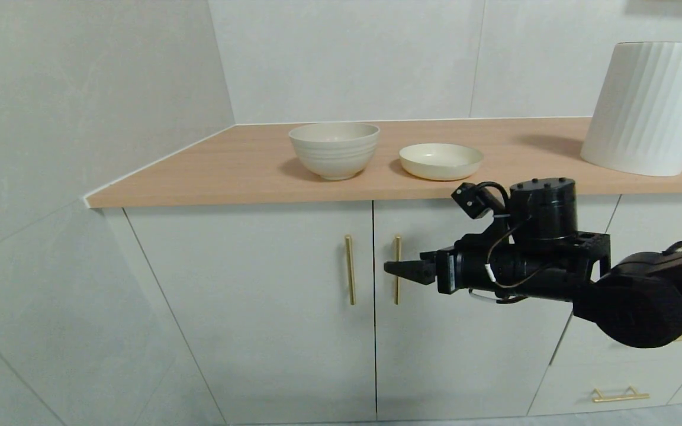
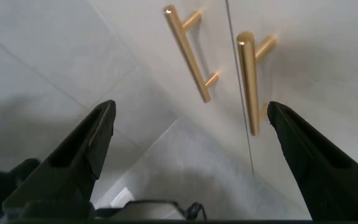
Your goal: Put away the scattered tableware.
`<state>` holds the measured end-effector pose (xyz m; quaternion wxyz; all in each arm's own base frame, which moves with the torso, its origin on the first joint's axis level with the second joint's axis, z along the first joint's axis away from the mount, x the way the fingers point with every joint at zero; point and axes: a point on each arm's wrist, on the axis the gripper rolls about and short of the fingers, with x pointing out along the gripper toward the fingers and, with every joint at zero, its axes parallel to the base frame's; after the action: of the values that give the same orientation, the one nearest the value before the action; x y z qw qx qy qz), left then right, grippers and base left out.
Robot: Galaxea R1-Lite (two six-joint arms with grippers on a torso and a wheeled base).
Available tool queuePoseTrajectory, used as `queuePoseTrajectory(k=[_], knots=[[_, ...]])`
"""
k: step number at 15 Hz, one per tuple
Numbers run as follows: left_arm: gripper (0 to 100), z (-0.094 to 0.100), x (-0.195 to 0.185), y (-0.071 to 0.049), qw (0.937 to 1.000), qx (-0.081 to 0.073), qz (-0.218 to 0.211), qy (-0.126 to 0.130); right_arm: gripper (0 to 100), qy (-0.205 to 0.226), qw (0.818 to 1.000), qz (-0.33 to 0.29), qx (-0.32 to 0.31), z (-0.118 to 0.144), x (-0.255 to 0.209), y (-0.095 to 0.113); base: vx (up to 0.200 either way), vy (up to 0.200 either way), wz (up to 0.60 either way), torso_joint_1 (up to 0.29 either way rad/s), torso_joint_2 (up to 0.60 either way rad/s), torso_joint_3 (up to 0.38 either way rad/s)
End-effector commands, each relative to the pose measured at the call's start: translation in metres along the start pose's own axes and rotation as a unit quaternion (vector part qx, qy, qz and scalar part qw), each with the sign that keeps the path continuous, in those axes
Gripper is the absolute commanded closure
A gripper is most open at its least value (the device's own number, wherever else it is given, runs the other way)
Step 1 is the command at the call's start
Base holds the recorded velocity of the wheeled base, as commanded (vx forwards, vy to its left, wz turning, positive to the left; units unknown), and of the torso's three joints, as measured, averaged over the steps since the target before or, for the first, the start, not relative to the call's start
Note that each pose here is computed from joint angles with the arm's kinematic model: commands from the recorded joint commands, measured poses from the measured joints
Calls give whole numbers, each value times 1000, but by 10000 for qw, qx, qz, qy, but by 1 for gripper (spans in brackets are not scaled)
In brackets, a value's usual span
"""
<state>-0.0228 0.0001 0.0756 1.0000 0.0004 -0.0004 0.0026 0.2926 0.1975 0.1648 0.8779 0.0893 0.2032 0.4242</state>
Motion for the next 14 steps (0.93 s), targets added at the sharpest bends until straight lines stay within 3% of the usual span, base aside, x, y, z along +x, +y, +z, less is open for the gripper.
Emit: queuePoseTrajectory(k=[1, 5, 10, 14], knots=[[0, 0, 0, 0, 10000, -4, 5, 4, 0, 283, 9995, -44, 92, -23, 26, -11, 0, 0, 0, 0, 0, 0], [0, 0, 0, 0, 10000, -4, -3, -3, 0, 80, 9998, -185, 49, -34, 43, -21, 0, 0, 0, 0, 0, 0], [0, 0, 0, 0, 10000, -4, -3, 4, 0, -271, 9991, -120, 300, -26, 44, -20, 0, 0, 0, 0, 0, 0], [0, 0, 0, 0, 10000, -4, 5, 4, 0, -280, 9982, -88, 521, -27, 49, -21, 0, 0, 0, 0, 0, 0]])
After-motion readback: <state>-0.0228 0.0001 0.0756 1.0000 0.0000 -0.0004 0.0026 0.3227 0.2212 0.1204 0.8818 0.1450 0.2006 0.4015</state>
